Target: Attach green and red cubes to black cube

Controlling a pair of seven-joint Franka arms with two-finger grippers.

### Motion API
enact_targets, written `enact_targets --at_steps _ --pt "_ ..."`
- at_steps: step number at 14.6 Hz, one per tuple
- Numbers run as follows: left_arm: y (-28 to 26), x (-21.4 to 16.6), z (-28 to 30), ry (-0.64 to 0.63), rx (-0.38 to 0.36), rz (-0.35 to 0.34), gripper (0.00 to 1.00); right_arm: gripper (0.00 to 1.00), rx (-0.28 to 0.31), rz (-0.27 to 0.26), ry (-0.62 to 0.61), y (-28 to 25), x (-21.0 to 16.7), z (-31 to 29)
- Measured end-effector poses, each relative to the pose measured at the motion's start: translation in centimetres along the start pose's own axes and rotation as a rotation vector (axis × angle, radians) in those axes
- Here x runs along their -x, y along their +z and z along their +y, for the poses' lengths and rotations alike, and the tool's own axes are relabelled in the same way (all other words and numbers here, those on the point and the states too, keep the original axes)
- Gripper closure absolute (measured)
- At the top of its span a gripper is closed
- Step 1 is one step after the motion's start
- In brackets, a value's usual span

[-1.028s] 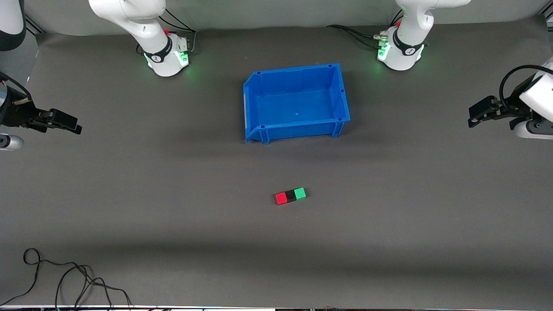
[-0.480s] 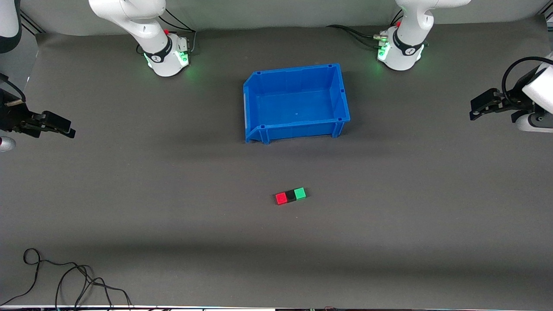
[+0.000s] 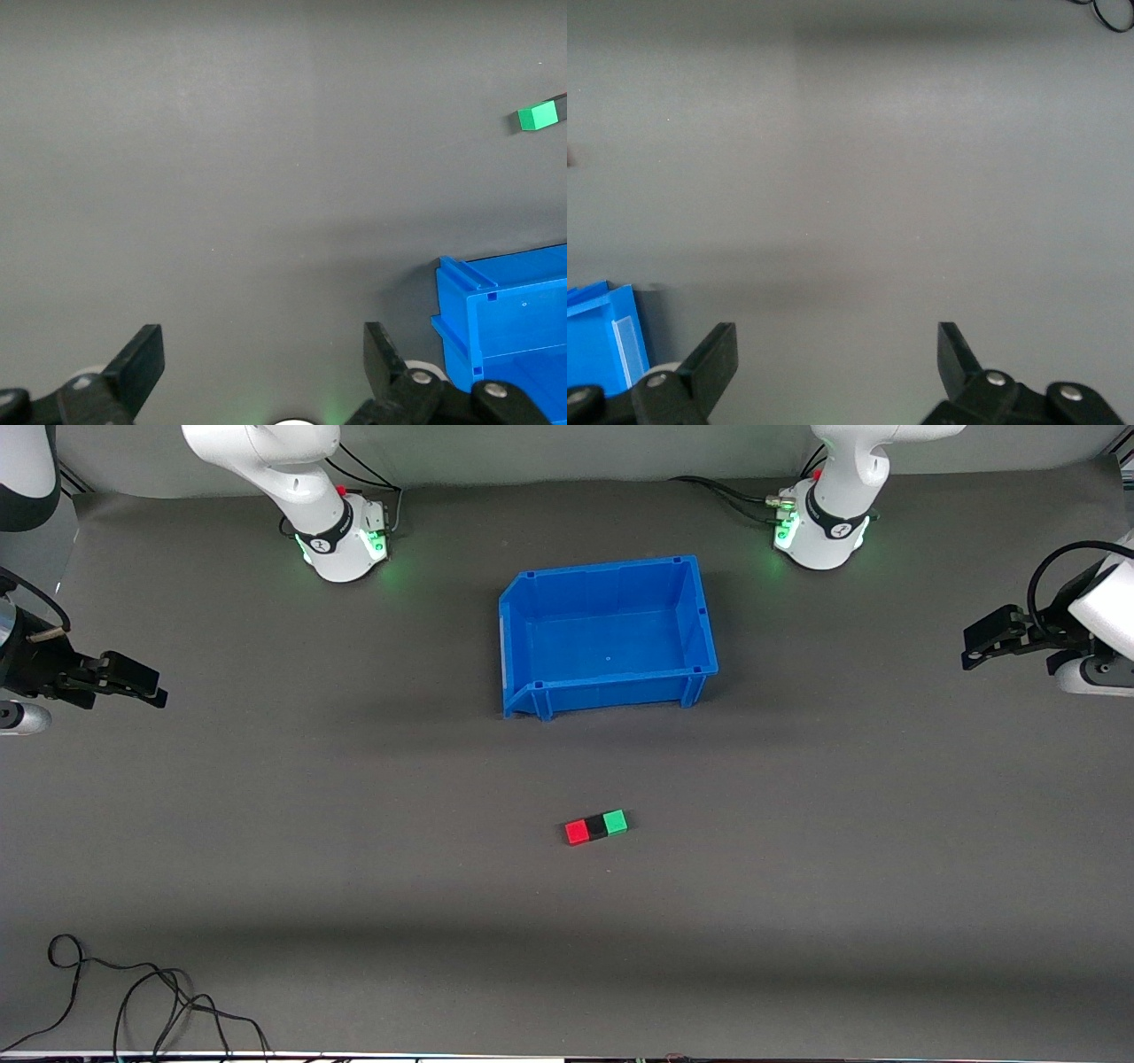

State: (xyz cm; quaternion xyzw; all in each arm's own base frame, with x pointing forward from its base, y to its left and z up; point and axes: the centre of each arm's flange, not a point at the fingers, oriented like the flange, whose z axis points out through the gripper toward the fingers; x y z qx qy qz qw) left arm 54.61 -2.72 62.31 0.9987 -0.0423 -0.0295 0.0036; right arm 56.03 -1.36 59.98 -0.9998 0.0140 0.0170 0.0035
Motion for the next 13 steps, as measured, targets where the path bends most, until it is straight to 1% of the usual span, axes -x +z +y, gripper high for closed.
enact_targets --at_steps 6,13 --pt "0.0 0.0 0.0 0.001 0.0 -0.001 0.0 0.0 0.001 -0.017 -0.001 1.1 -0.5 -0.1" --pt "0.0 0.0 0.1 0.001 0.0 -0.001 0.0 0.0 0.001 -0.018 -0.001 1.1 -0.5 -0.1"
